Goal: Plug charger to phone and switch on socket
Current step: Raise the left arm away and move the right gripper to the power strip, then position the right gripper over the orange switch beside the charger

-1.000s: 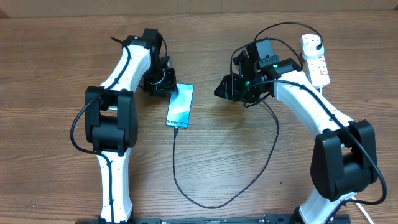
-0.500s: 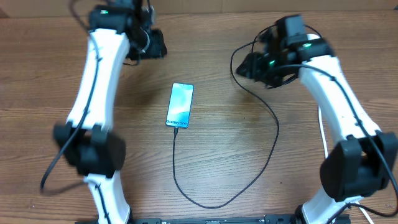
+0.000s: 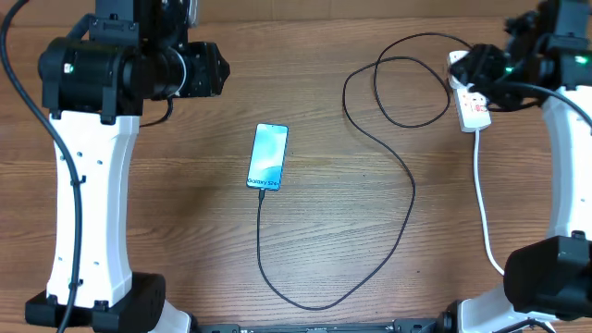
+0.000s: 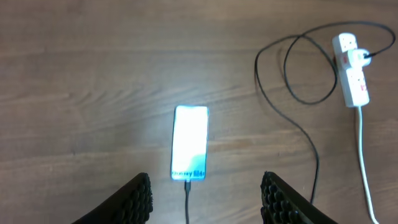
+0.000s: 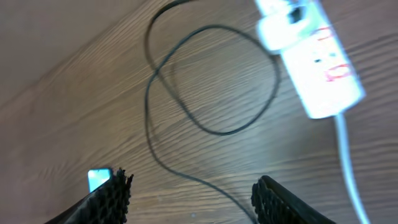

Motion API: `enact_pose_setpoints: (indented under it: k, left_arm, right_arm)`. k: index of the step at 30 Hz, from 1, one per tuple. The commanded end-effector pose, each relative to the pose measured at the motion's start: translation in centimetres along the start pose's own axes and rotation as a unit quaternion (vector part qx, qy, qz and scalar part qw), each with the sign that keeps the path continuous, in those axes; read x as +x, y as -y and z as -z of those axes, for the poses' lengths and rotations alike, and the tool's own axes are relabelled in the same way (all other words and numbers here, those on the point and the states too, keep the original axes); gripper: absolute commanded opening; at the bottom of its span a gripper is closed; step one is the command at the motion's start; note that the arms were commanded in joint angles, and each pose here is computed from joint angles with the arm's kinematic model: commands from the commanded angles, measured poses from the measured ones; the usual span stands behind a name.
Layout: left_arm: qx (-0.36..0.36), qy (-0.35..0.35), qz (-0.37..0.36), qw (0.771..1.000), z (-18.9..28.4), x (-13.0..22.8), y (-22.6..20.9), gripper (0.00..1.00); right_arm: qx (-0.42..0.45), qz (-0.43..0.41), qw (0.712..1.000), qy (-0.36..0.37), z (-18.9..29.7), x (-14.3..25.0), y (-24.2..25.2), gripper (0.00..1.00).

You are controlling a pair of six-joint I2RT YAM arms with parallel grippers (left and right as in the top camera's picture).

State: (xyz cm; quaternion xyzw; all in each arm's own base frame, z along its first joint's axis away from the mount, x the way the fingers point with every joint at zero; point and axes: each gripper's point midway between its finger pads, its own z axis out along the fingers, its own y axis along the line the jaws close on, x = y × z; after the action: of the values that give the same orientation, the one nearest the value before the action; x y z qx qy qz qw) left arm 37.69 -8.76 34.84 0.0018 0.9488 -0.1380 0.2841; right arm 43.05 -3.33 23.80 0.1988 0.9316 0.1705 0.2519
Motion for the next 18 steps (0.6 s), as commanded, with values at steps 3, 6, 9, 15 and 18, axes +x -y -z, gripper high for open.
enact_pose_setpoints:
  k: [3,6,9,15,18]
  left_arm:
    - [-0.011,-0.015,-0.004,1.000,1.2,1.4,-0.4,0.52]
    - [-0.021,-0.029,-0.004,0.999,1.2,2.1,-0.8,0.53]
    - [-0.031,-0.034,-0.004,0.999,1.3,2.3,-1.2,0.84]
    - [-0.035,-0.033,-0.004,0.999,1.3,2.3,-1.3,1.00]
    - [-0.035,-0.033,-0.004,0.999,1.3,2.3,-1.3,1.00]
  right_arm:
    - [0.015,-0.022,0.999,0.031,2.1,-1.7,2.4,0.65]
    - [0.021,-0.015,0.999,0.035,2.3,-1.9,3.0,0.67]
    - [0.032,-0.016,0.999,0.038,2.3,-2.0,3.5,0.68]
    - [0.063,-0.017,0.997,0.047,2.1,-2.5,4.7,0.71]
    - [0.074,-0.016,0.996,0.054,1.8,-3.0,5.1,0.71]
